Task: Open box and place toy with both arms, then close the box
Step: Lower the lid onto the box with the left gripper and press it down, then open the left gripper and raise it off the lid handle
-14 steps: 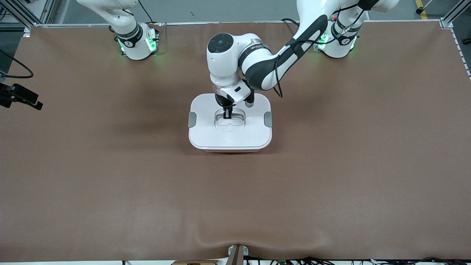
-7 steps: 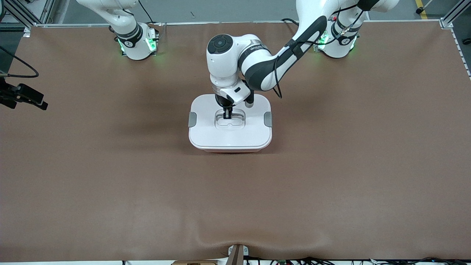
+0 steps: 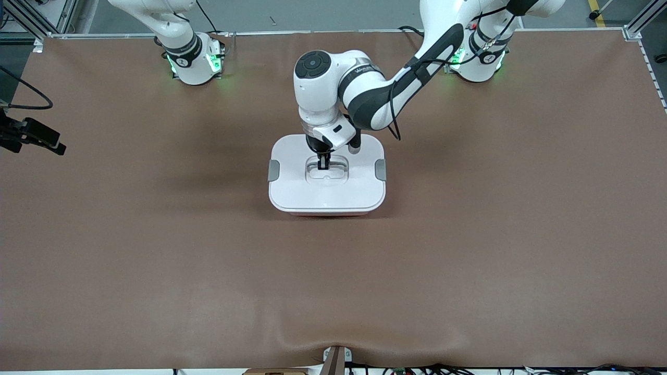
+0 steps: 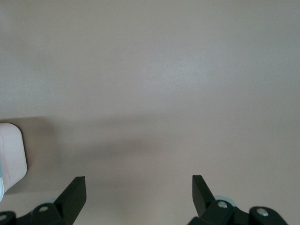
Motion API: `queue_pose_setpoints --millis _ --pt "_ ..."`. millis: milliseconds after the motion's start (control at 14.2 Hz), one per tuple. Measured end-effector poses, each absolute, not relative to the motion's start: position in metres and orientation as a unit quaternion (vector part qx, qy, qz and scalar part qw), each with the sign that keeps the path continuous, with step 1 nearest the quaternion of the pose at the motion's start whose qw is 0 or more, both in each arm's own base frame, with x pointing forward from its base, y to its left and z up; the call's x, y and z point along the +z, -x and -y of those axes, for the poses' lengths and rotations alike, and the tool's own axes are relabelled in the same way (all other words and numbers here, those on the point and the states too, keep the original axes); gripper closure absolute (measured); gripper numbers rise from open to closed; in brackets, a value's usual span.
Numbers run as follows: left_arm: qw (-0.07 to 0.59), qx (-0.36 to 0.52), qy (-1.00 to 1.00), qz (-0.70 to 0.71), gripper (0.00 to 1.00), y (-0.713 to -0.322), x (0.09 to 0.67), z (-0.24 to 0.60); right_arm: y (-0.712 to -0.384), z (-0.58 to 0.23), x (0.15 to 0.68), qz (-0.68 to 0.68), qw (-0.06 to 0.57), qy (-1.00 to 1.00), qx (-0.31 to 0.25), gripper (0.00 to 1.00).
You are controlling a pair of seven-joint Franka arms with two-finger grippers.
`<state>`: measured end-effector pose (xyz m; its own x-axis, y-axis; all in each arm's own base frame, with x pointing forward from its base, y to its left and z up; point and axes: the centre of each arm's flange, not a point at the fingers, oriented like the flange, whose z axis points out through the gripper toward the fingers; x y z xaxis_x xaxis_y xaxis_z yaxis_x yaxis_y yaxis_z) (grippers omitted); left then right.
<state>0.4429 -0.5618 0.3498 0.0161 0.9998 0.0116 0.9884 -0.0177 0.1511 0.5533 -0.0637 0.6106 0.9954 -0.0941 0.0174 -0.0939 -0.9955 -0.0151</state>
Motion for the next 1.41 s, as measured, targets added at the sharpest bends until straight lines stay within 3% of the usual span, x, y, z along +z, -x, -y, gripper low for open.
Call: queue_pose_setpoints --millis 353,635,988,1412 --pt "0.053 0.057 -0.708 -0.702 0.89 -0.448 0.352 0.56 -0.55 0.051 0.61 -0.068 0.007 0.998 0.006 0.0" --pt "0.072 0.059 -0.717 -0.691 0.51 -0.454 0.377 0.559 -0.549 0.032 0.618 -0.052 0.005 0.999 0.0 0.0" --pt "0.076 0.069 -0.756 -0.647 0.02 -0.465 0.457 0.527 -0.549 0.033 0.619 -0.055 0.004 0.998 0.001 0.0" --pt "0.055 0.042 -0.819 -0.57 0.0 -0.539 0.526 0.402 -0.548 0.037 0.618 -0.059 0.004 0.998 0.002 0.0"
